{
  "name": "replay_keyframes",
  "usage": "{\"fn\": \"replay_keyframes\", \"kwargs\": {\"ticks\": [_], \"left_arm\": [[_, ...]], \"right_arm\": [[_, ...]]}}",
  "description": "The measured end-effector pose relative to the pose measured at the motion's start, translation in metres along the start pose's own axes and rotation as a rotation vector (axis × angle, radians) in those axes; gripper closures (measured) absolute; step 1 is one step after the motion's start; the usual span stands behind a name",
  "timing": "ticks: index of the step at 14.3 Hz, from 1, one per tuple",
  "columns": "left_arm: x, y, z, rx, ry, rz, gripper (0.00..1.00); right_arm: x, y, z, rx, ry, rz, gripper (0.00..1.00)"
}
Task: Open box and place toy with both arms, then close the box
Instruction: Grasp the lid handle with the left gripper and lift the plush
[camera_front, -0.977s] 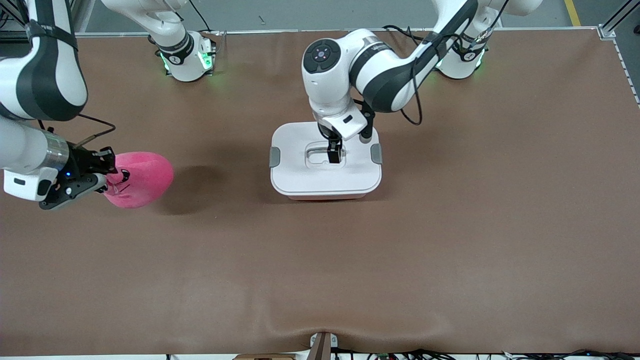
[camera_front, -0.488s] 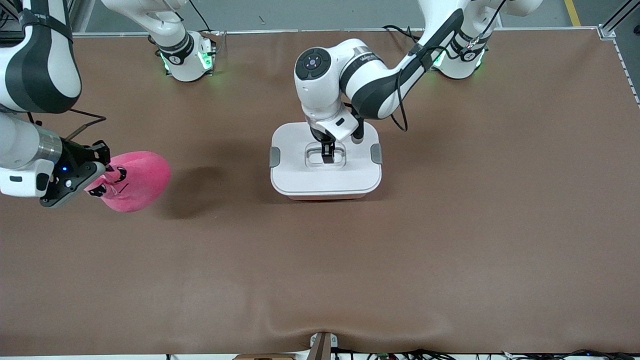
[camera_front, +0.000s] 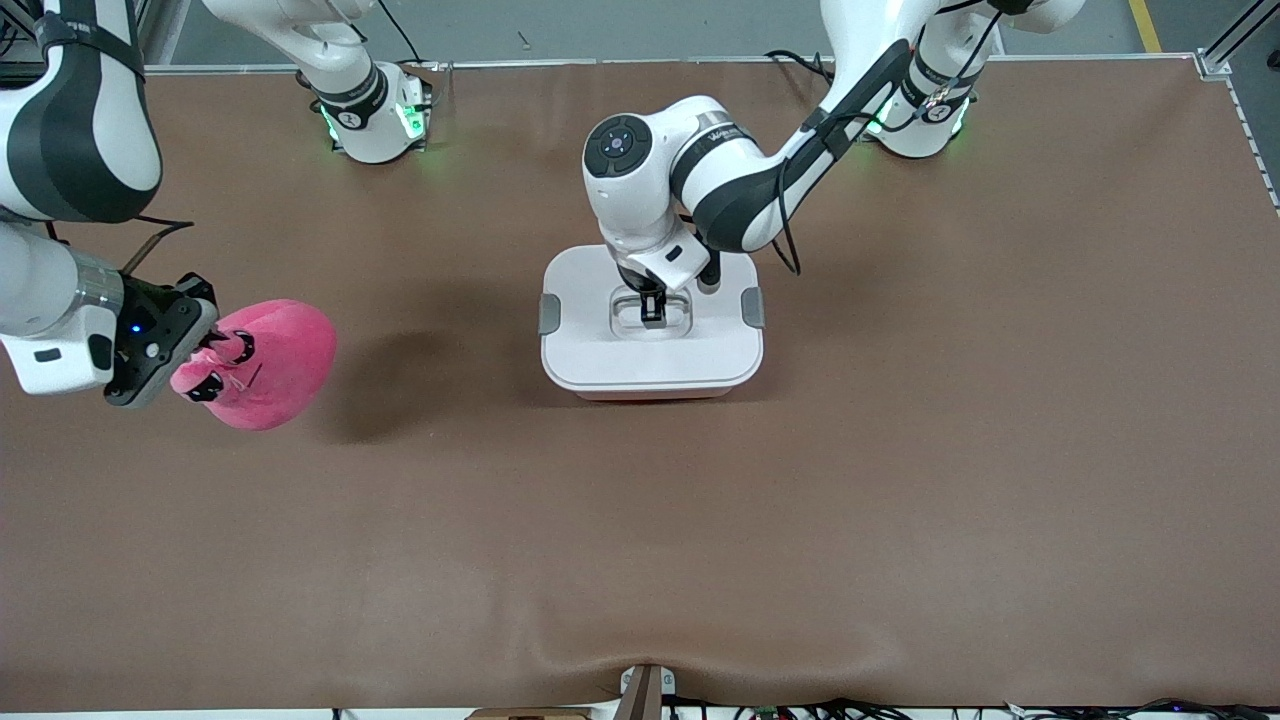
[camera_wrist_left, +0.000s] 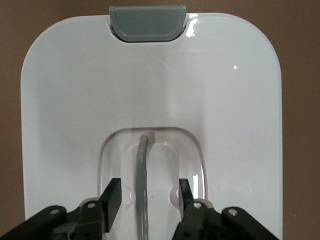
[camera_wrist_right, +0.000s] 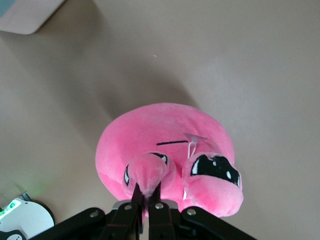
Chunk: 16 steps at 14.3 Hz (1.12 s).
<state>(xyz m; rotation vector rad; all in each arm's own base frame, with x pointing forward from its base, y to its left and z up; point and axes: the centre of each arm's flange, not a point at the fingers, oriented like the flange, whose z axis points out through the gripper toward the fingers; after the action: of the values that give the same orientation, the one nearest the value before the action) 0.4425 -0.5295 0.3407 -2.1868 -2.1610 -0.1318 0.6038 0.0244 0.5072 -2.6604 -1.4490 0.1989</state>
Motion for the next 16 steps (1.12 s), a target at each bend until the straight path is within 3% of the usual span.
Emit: {"fn": "replay_keyframes", "kwargs": {"ticks": [1,5,6,13,16], "left_arm": [[-0.001,0.0,0.002,0.002,0.001,0.001,0.46],[-0.002,-0.002,0.002,0.002,0.001,0.004,0.87],[-0.002,-0.001,0.002,0.002,0.0,0.003,0.93],[-0.002,0.002,-0.002,-0.019,0.002,0.007,0.93],[-0.002,0.004,-0.01,-0.033,-0.005,0.005,0.93]], "right_arm": [[0.01,-0.006,0.0,-0.007,0.006,-0.024,0.94],[0.04,-0.026,-0.008,-0.034,0.027,-0.138,0.94],[0.041,-0.026,-0.011,-0.039,0.03,-0.178,0.94],[0.042,-0.027,-0.022,-0.035,0.078,-0.402,0.94],[0.05,-0.039,-0.025,-0.008,0.071,-0.48,0.94]]}}
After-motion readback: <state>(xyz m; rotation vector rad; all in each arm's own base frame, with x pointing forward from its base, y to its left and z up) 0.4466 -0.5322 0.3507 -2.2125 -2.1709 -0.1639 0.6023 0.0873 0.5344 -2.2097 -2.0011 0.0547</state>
